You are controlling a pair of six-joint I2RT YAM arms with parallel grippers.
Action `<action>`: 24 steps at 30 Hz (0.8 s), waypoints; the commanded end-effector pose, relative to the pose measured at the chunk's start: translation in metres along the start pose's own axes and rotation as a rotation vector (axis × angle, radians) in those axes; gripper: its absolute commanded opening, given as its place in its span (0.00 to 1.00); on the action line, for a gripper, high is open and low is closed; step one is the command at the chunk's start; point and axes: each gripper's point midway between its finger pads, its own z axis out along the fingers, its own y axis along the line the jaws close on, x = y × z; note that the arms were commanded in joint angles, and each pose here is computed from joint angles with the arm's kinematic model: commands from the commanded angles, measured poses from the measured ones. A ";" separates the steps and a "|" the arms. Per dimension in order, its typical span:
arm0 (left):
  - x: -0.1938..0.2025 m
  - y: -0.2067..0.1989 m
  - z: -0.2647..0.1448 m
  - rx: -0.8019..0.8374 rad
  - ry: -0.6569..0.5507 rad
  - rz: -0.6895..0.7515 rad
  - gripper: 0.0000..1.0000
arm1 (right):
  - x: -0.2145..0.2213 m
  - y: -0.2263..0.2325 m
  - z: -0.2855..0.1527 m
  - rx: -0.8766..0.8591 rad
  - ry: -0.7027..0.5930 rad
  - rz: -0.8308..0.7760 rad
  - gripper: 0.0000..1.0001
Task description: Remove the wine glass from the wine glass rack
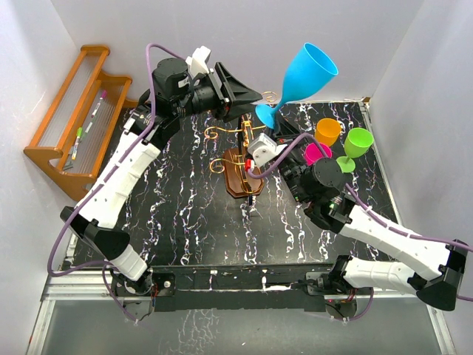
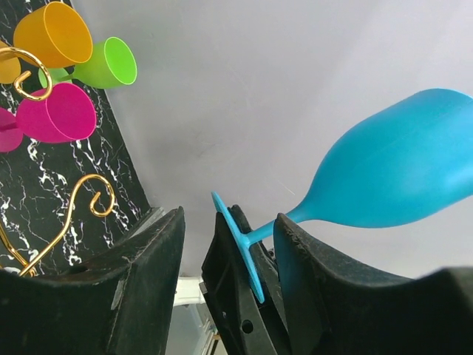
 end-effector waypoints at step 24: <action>0.019 -0.035 -0.029 0.109 0.054 0.027 0.41 | -0.009 -0.017 0.004 0.267 -0.002 -0.106 0.08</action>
